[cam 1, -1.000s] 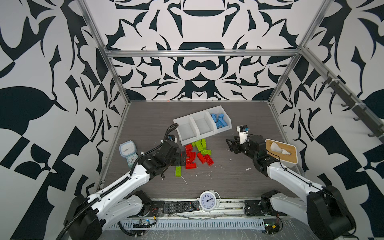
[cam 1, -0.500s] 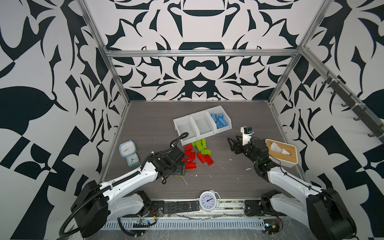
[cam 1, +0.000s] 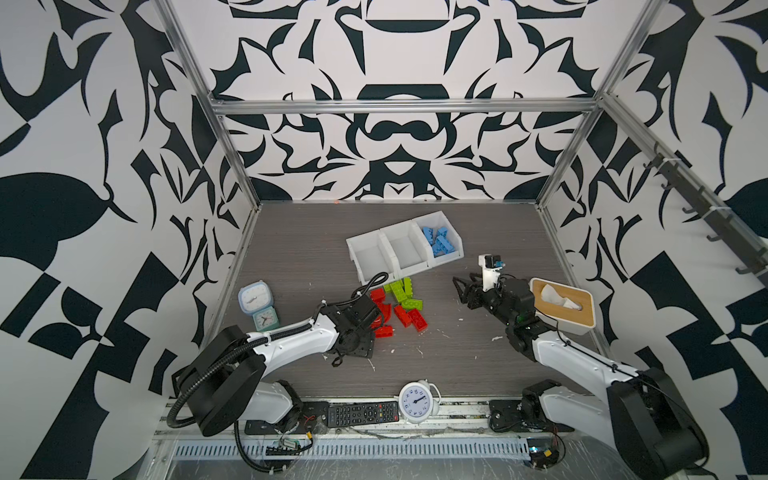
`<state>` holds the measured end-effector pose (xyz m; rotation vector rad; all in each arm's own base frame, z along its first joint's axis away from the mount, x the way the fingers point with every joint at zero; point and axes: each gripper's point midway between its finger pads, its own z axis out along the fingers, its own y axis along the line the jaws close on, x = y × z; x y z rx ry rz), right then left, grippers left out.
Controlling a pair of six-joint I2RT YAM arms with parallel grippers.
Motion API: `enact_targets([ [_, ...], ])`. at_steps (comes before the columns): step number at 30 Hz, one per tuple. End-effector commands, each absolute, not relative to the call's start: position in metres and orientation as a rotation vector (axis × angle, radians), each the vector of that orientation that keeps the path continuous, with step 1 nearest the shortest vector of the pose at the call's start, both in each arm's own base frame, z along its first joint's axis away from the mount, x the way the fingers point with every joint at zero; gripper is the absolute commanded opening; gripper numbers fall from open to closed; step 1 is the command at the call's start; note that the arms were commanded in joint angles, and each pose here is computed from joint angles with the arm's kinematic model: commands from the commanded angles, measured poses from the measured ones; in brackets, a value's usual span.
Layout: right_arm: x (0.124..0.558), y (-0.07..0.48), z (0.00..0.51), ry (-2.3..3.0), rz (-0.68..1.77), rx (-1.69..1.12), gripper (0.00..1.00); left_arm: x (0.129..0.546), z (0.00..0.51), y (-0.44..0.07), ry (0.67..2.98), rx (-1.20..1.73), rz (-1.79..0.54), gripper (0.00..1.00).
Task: Sort the legos into containers by color
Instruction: 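Lower the left gripper onto a lime-green brick and grasp it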
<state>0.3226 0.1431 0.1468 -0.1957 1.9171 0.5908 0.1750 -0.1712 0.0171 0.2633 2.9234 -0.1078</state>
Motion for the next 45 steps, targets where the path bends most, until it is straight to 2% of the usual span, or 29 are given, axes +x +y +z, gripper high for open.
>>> enact_targets([
  [1,0.327,0.148,0.164,1.859,0.621,-0.202,0.66,0.179,0.020,-0.172,2.927,0.257,-0.087,0.78],
  [8,0.329,0.152,0.162,1.878,0.644,-0.208,0.66,0.183,0.022,-0.170,2.907,0.244,-0.068,0.74],
  [12,0.329,0.155,0.159,1.890,0.661,-0.217,0.66,0.185,0.022,-0.169,2.893,0.241,-0.059,0.67],
  [23,0.331,0.160,0.154,1.914,0.683,-0.224,0.66,0.189,0.017,-0.171,2.888,0.232,-0.080,0.57],
  [26,0.332,0.161,0.153,1.919,0.691,-0.229,0.66,0.191,0.017,-0.173,2.883,0.232,-0.091,0.50],
  [40,0.332,0.164,0.151,1.932,0.706,-0.237,0.67,0.192,0.020,-0.169,2.872,0.202,-0.076,0.28],
  [45,0.332,0.164,0.152,1.931,0.709,-0.236,0.67,0.193,0.032,-0.169,2.847,0.192,-0.099,0.24],
])
